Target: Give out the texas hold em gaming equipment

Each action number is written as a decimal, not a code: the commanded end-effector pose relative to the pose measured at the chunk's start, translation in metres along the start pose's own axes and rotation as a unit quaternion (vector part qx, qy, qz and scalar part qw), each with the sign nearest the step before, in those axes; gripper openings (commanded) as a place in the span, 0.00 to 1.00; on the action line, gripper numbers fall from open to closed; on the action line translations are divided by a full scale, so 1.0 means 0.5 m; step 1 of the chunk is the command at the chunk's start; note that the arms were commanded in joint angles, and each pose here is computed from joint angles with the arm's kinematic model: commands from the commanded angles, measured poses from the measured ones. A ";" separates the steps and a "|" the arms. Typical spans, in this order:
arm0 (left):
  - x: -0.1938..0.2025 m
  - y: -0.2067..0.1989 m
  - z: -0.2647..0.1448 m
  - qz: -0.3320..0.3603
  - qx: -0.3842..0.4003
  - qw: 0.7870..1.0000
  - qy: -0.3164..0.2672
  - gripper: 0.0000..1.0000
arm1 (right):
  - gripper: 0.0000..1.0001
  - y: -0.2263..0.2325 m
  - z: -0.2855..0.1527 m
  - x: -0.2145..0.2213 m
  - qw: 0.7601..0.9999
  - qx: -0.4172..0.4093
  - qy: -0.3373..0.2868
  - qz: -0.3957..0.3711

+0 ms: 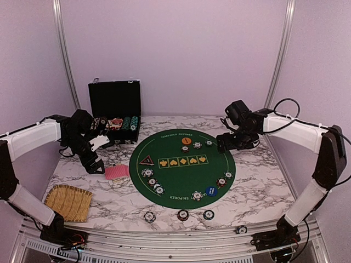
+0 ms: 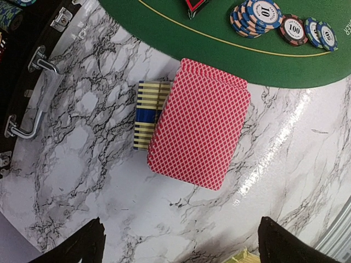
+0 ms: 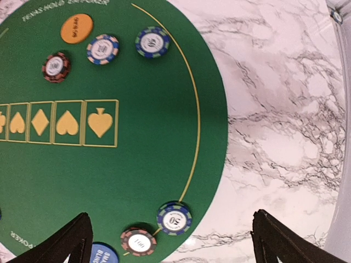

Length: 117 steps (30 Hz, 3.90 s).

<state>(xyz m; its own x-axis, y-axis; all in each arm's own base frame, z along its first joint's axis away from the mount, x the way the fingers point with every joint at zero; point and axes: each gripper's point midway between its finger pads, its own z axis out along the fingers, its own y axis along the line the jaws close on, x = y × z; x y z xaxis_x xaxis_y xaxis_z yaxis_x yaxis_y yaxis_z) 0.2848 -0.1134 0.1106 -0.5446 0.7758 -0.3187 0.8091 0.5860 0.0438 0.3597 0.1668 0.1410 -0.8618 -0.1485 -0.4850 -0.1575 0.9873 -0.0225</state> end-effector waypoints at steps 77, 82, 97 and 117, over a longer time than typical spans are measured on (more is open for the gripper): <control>0.050 -0.003 0.148 0.055 -0.001 0.998 0.001 0.99 | 0.09 0.834 0.223 0.032 0.943 -0.329 0.032 -0.046; 0.049 -0.002 0.151 0.054 -0.001 0.999 0.002 0.99 | 0.09 0.845 0.222 0.034 0.937 -0.344 0.032 -0.050; 0.051 -0.011 0.158 0.055 0.004 0.998 0.004 0.99 | 0.09 0.873 0.204 0.047 0.928 -0.366 0.029 -0.067; 0.035 -0.002 0.170 0.049 0.004 0.999 0.004 0.99 | 0.13 0.885 0.186 0.050 0.924 -0.374 0.023 -0.080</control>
<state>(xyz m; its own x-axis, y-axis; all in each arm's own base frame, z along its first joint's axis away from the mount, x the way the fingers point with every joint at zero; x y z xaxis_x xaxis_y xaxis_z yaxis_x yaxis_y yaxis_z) 0.2848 -0.1150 0.0212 -0.4645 0.8372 -0.2886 0.8641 0.4998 0.0591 0.3191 0.5940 0.0317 -0.8339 -0.2954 -0.4663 -0.5296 0.6663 0.5250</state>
